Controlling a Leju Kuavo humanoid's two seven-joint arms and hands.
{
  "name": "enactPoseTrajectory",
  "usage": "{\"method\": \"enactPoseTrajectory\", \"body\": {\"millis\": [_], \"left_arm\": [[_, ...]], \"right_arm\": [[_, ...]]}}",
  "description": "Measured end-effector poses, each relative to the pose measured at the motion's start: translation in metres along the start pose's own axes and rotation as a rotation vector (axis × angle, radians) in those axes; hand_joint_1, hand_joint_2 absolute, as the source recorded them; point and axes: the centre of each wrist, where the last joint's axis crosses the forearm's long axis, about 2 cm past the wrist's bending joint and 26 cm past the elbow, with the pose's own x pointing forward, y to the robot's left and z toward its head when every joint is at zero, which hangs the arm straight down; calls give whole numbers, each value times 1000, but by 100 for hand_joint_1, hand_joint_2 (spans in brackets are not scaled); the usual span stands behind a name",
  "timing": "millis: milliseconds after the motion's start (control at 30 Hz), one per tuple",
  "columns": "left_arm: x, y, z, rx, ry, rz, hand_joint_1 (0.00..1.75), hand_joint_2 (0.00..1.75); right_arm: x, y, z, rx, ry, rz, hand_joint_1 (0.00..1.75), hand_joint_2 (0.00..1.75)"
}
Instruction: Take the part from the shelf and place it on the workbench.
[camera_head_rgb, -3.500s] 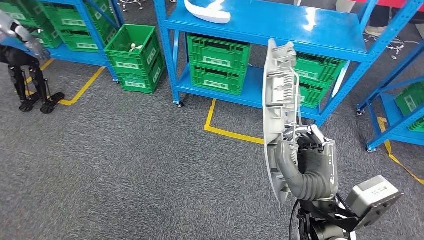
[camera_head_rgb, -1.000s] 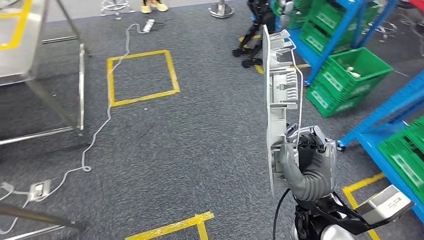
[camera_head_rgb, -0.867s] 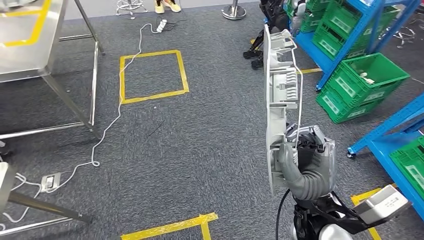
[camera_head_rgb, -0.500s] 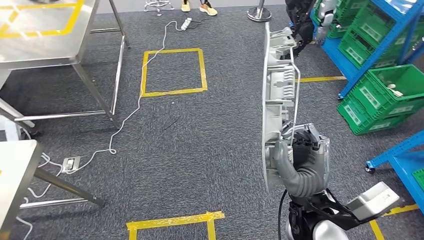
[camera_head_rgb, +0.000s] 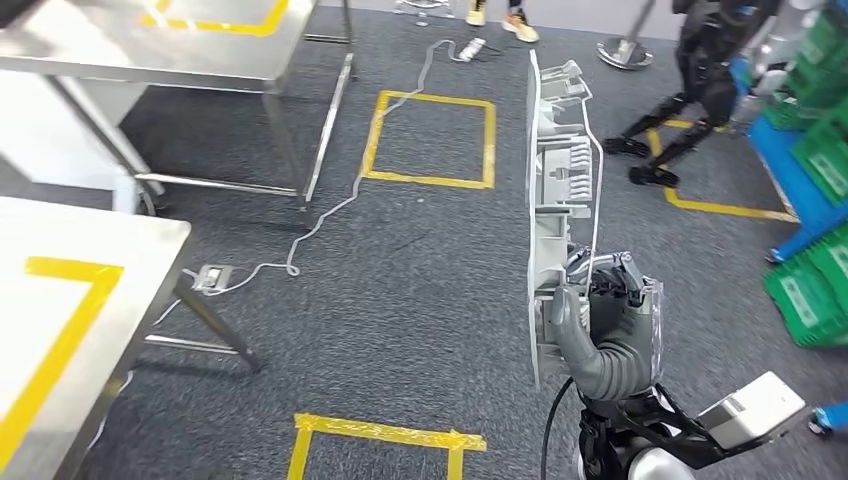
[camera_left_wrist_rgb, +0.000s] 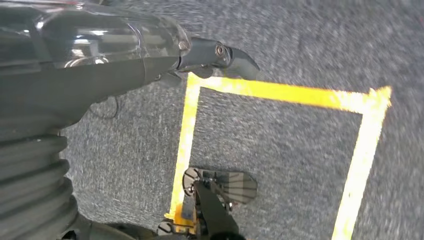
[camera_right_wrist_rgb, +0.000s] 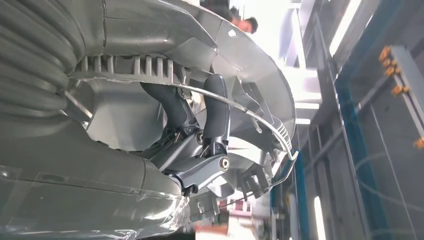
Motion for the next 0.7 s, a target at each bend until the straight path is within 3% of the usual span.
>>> {"method": "enactPoseTrajectory", "body": {"millis": [700], "left_arm": [[-1,-9,4,8,9,3,0,175]], "right_arm": [[3,-1,-10,24,0,1,175,175]]}}
